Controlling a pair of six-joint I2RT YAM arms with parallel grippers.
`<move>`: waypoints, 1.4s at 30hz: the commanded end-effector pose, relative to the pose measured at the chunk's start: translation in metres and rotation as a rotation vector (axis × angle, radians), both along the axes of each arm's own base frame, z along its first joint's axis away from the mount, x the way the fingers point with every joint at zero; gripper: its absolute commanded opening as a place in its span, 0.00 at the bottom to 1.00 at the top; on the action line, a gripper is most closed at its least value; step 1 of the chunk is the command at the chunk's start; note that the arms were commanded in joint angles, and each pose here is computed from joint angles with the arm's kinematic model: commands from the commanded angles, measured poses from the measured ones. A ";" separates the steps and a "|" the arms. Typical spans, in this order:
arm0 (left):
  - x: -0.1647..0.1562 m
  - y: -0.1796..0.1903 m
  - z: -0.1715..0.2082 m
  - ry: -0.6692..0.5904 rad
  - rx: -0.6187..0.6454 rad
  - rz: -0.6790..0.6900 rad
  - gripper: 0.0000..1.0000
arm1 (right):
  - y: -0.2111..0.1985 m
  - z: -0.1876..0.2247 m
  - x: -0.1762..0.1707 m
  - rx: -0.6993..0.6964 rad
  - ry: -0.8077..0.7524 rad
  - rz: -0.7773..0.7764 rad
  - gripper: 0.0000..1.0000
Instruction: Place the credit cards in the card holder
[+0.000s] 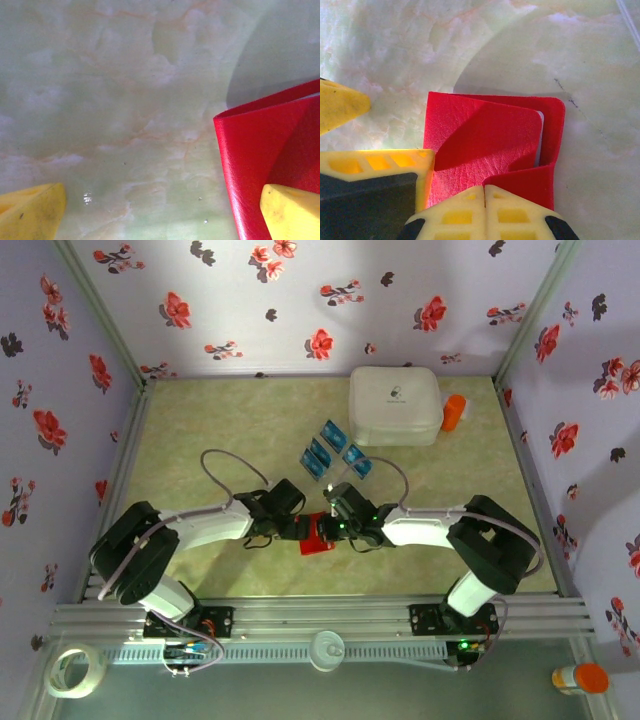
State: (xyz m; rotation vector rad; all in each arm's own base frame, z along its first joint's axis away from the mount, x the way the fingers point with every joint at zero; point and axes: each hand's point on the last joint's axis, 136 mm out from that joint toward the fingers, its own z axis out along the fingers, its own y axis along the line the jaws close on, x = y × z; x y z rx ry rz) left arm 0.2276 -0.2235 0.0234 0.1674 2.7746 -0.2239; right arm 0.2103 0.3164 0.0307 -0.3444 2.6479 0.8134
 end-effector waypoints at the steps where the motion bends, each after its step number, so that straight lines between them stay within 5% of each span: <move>1: 0.005 0.007 -0.001 0.004 -0.017 0.059 1.00 | -0.073 -0.076 -0.074 -0.351 0.272 0.052 0.00; 20: 0.000 0.012 -0.018 0.039 -0.002 0.064 1.00 | -0.089 -0.095 -0.086 -0.585 0.257 0.076 0.00; 42: 0.000 0.011 -0.020 0.041 -0.016 0.057 1.00 | -0.103 -0.123 -0.118 -0.549 0.386 0.045 0.00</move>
